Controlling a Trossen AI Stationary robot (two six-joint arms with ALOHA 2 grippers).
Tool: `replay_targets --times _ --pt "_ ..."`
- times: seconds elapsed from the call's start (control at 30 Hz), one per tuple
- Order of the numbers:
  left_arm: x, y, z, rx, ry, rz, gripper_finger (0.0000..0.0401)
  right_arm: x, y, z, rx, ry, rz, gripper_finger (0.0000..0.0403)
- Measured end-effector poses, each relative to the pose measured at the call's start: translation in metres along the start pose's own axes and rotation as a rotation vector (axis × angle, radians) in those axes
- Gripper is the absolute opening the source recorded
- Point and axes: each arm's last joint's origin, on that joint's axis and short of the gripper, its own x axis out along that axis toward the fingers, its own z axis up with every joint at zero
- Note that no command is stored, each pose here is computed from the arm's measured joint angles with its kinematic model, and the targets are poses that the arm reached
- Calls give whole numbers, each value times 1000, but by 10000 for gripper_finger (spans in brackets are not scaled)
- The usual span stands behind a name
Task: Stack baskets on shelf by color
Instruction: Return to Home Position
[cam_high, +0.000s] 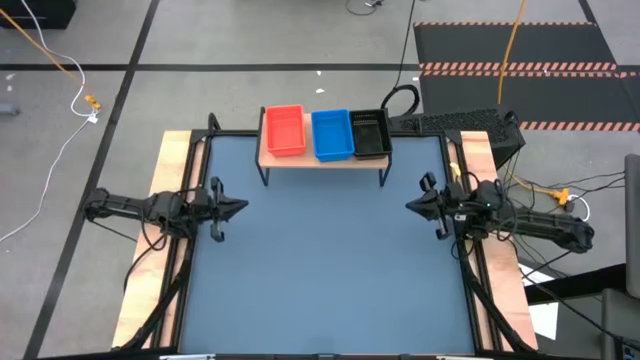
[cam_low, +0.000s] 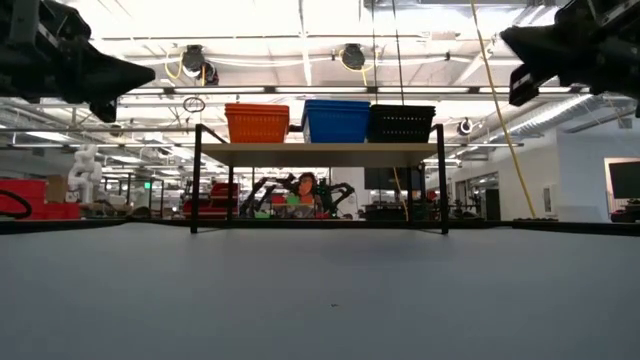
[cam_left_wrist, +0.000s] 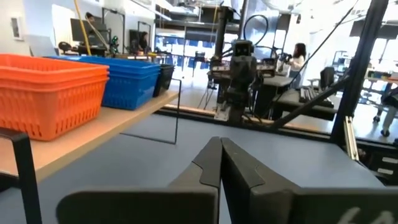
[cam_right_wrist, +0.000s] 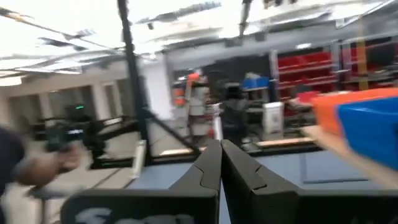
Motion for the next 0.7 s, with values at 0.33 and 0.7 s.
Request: replay_targets --times 0.33,0.7 --pt "0 0 -1 11 12 3 7 -10 5 -1 50 127 60 0" --pt "0 1 -4 72 47 36 7 -8 -2 -8 14 62 -109 0"
